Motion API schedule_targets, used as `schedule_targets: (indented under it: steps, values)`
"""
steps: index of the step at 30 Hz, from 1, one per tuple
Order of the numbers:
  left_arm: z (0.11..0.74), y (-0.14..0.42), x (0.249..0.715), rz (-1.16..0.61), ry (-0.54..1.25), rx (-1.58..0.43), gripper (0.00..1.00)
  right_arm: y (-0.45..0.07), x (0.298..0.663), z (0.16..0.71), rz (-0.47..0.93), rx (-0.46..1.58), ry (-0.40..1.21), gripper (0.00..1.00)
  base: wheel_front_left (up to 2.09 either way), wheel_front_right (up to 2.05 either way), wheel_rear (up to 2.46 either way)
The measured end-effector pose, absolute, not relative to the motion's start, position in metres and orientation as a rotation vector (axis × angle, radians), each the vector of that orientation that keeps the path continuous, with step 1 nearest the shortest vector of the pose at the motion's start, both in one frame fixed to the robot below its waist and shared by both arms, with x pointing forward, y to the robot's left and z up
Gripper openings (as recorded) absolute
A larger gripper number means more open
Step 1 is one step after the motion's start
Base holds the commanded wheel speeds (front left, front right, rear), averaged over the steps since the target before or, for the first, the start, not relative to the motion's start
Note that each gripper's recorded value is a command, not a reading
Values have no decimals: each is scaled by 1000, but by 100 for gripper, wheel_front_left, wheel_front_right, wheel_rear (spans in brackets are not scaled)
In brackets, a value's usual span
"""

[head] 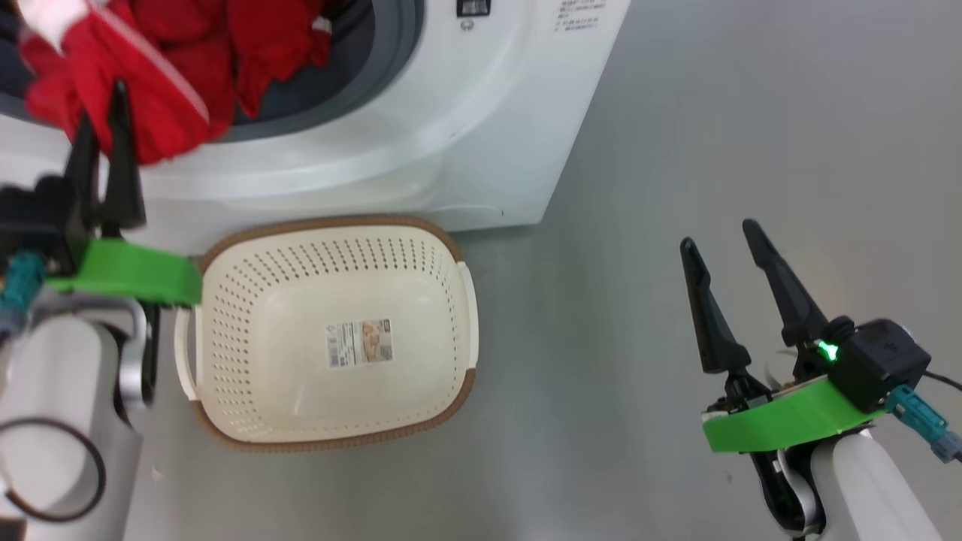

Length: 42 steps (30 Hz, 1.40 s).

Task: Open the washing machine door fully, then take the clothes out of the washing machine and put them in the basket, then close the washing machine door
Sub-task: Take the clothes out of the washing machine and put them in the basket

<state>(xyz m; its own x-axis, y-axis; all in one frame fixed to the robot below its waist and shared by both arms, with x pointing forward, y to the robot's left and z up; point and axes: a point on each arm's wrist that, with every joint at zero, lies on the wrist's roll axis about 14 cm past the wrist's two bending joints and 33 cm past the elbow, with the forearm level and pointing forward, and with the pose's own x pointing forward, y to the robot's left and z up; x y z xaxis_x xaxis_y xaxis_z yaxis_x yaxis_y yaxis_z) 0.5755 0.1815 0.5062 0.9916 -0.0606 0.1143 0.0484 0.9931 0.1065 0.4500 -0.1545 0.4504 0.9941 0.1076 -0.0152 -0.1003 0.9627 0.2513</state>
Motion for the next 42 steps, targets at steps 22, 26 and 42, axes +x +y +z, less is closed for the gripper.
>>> schedule_targets:
  steps: [22, 26, 42]
  values:
    - [546, 175, 485, -57, -168, 44, 0, -153, 421, 486, 114, 255, -38, 100, 0, 0, 0]
    - [552, 174, 479, -53, -180, 35, 0, -153, 421, 484, 115, 256, -33, 100, 0, 0, 0]
    - [431, 166, 462, -33, 153, -55, 0, -152, 423, 471, 114, 256, 3, 100, 0, 0, 0]
